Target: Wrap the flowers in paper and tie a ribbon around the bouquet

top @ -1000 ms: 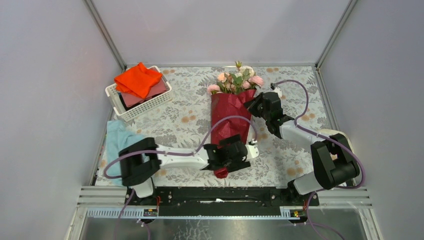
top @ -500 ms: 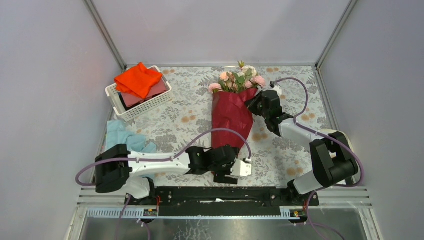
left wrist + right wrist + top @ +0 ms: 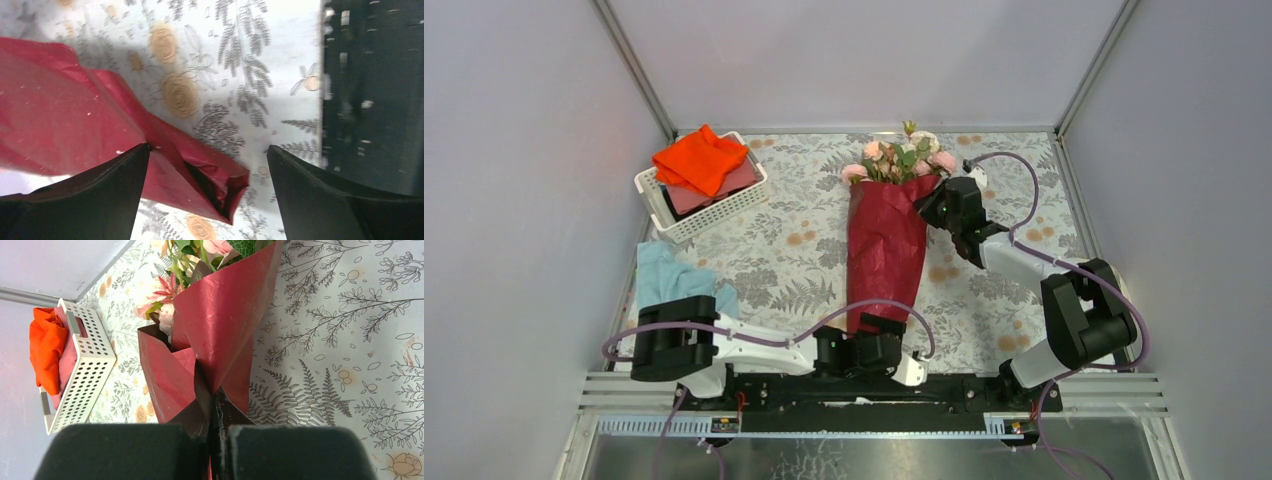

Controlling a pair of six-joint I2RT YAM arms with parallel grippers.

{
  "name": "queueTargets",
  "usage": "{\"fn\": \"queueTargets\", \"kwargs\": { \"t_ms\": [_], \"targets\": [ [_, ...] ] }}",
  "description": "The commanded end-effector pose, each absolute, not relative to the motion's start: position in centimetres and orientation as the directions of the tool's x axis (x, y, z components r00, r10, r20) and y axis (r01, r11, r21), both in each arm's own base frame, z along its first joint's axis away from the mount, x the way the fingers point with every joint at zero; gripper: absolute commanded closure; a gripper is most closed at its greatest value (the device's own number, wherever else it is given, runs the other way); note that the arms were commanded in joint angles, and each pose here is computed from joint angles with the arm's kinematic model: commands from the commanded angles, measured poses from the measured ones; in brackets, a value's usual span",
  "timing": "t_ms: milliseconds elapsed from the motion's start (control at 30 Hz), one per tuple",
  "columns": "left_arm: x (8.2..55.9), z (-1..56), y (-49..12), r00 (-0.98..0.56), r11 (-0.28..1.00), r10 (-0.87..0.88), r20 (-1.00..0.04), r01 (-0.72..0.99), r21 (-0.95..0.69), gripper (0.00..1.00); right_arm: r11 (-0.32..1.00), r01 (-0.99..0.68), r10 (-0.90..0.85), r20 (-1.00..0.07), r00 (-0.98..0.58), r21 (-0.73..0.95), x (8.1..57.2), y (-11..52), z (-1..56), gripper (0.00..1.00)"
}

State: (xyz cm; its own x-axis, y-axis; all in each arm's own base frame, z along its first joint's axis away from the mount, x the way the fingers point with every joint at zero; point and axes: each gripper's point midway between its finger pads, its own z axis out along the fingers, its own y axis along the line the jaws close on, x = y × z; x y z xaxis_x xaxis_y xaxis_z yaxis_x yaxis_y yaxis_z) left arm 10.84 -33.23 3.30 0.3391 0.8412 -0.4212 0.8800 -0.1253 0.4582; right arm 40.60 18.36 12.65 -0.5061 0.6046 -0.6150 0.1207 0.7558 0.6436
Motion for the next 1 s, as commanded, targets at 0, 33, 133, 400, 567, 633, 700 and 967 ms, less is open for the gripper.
{"fn": "queueTargets", "kwargs": {
  "t_ms": [0, 33, 133, 400, 567, 633, 700, 967],
  "targets": [
    [14.2, 3.6, -32.2, 0.338, -0.032, 0.865, -0.37, 0.774, 0.632, 0.09, 0.749, 0.064, 0.621, -0.665, -0.415, 0.66, 42.7, 18.6, 16.5, 1.0],
    [14.4, 3.9, -32.1, 0.343, -0.022, 0.862, -0.373, 0.761, 0.648, 0.15, 0.749, 0.064, 0.62, -0.665, -0.417, 0.659, 42.7, 18.6, 16.5, 1.0],
    [14.8, 4.6, -31.9, 0.348, 0.013, 0.85, -0.396, 0.737, 0.676, 0.45, 0.756, 0.061, 0.611, -0.669, -0.423, 0.652, 42.6, 18.6, 16.3, 1.0],
    [15.4, 5.1, -30.9, 0.331, 0.074, 0.844, -0.421, 0.707, 0.703, 0.98, 0.779, 0.058, 0.585, -0.691, -0.425, 0.624, 42.3, 18.2, 16.1, 1.0],
    [16.0, 6.4, -30.9, 0.343, 0.108, 0.832, -0.436, 0.67, 0.734, 1.0, 0.822, 0.059, 0.525, -0.713, -0.464, 0.566, 41.9, 17.6, 15.4, 0.89],
    [16.1, 6.5, -31.1, 0.356, 0.102, 0.829, -0.431, 0.662, 0.742, 1.0, 0.857, 0.051, 0.465, -0.726, -0.506, 0.513, 41.3, 17.2, 14.8, 0.69],
    [16.2, 6.3, -31.2, 0.365, 0.092, 0.831, -0.42, 0.655, 0.75, 1.0, 0.894, 0.049, 0.395, -0.732, -0.555, 0.445, 40.5, 16.7, 14.2, 0.52],
    [16.3, 5.6, -31.3, 0.366, 0.072, 0.843, -0.393, 0.648, 0.758, 1.0, 0.917, 0.016, 0.267, -0.584, -0.767, 0.399, 33.9, 16.7, 12.4, 0.0]
  ]
}}
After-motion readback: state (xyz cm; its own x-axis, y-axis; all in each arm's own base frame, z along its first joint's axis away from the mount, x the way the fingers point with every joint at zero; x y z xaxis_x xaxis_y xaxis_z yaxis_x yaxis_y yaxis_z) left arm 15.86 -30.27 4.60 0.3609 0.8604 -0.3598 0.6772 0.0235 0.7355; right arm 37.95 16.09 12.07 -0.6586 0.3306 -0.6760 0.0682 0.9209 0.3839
